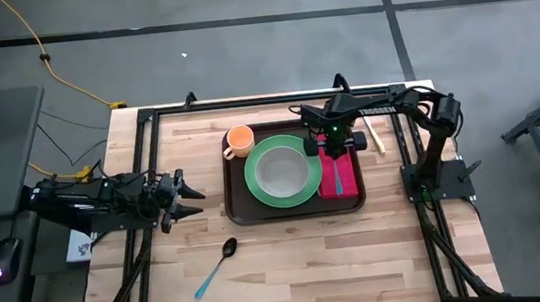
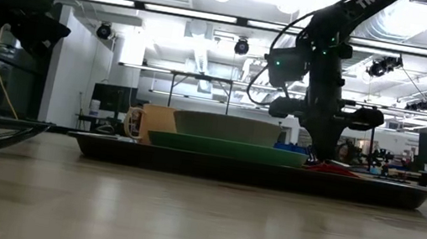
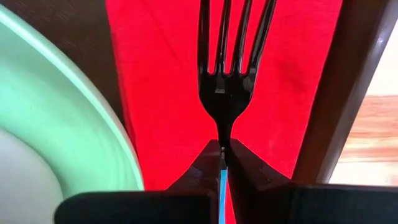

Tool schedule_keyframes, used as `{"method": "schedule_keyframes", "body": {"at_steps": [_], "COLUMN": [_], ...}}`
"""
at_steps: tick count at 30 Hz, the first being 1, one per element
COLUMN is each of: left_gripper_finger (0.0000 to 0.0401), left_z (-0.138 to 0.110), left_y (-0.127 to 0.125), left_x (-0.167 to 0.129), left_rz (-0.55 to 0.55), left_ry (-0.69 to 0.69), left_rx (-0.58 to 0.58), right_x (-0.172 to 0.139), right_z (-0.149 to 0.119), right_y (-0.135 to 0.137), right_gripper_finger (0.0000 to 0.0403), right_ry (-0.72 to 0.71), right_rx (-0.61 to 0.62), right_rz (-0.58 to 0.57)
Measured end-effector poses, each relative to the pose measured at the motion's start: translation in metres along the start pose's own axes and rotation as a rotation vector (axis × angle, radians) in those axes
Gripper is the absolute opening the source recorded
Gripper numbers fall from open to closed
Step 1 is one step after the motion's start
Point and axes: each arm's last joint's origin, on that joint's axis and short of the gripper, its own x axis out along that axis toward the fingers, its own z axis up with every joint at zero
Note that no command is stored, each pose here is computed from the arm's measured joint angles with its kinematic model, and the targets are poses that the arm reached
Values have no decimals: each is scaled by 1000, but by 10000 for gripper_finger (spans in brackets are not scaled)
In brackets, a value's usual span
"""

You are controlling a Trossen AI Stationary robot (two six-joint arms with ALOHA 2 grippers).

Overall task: Set up tray
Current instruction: Put the blue fork on the red napkin

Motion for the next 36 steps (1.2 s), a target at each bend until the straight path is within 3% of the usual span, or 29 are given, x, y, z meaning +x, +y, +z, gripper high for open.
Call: {"method": "schedule_keyframes", "body": {"at_steps": [13, 24, 36], "left_gripper_finger": [230, 230, 230], "left_z": [0, 0, 0], "left_y": [0, 0, 0], "left_x": [0, 0, 0], "left_rz": [0, 0, 0], "left_ry": [0, 0, 0], "left_rx": [0, 0, 78], "right_x": [1, 39, 20], "right_z": [1, -5, 7], "right_y": [0, -19, -5], "right_gripper_finger": [0, 1, 0], "right_ry": [-21, 63, -22], "right_rx": [16, 80, 35], "right_rz": [-2, 12, 67]}}
